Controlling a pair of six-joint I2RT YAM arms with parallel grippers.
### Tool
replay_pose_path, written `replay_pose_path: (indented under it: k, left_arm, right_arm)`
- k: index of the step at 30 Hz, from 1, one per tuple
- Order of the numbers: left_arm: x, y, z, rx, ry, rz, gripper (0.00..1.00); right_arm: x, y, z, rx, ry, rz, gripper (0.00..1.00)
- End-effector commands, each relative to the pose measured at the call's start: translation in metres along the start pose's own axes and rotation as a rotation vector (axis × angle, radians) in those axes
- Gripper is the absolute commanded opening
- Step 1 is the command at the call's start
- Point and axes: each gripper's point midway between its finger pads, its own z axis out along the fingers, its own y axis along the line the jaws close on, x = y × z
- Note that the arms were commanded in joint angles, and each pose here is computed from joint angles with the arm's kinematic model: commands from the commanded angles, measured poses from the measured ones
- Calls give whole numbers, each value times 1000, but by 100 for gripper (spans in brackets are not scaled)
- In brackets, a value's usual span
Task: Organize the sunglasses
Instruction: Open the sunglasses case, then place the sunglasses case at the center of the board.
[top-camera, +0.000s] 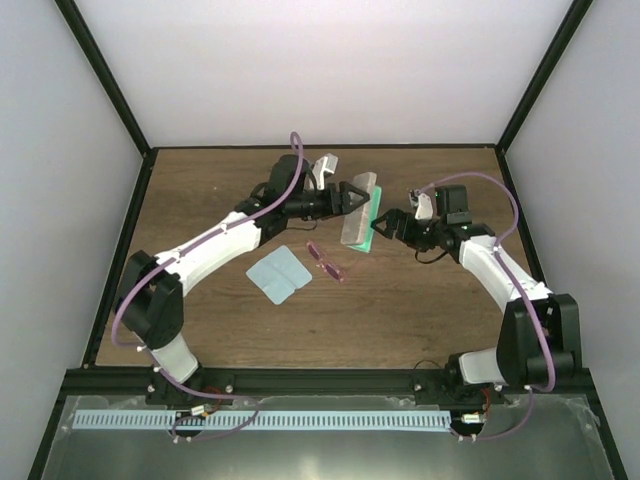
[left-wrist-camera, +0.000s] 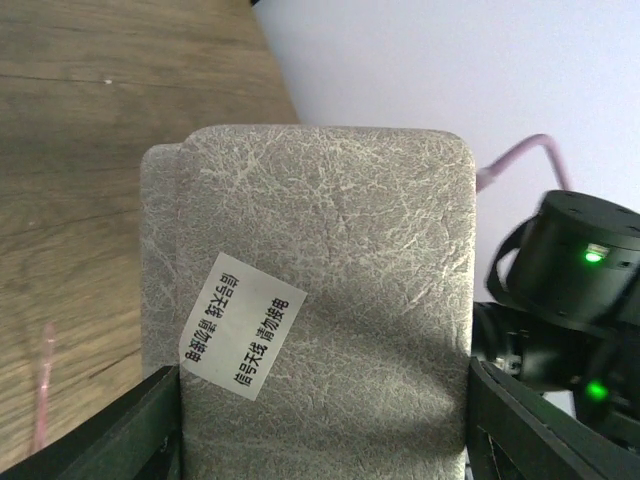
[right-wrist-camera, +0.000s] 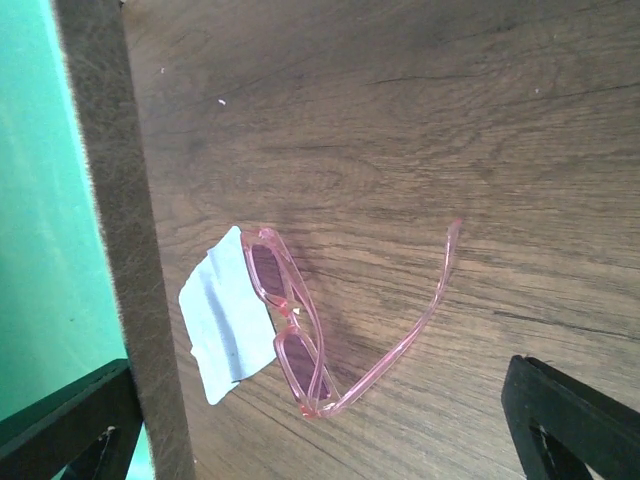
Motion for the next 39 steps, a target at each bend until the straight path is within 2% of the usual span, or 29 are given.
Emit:
replay_pose_path:
  k: [1, 5, 7, 11, 14, 20, 25, 30, 35, 39]
  left_arm:
    - [-22, -43, -17, 118, -66, 66, 42]
    - [-18, -25, -14, 66, -50, 81, 42]
    - [-8, -10, -6, 54, 4, 83, 42]
    - [25, -2, 8, 87, 156, 159, 42]
    - [66, -8, 19, 171, 317, 194, 43]
    - [149, -17, 52, 336, 627, 244, 44]
    - [187, 9, 77, 410, 820, 215, 45]
    - [195, 42, 100, 370, 888, 228, 49]
    - [201, 62, 108, 325, 913, 223, 65]
    - [200, 60, 104, 316, 913, 232, 76]
  right_arm:
    - [-2, 9, -3, -19, -6, -11, 100]
    - [-14, 26, -19, -41, -61, -48, 100]
    - [-24, 28, -31, -1, -116, -60, 100]
    - [-44, -3, -62, 187, -241, 14, 100]
    - [-48, -34, -80, 255, -274, 101, 100]
    - [-34, -51, -76, 252, -245, 172, 100]
    - [-28, -53, -77, 260, -239, 178, 100]
    - [-24, -54, -79, 270, -233, 168, 100]
    - [-23, -54, -81, 278, -231, 161, 100]
    - [-22, -56, -84, 293, -238, 155, 100]
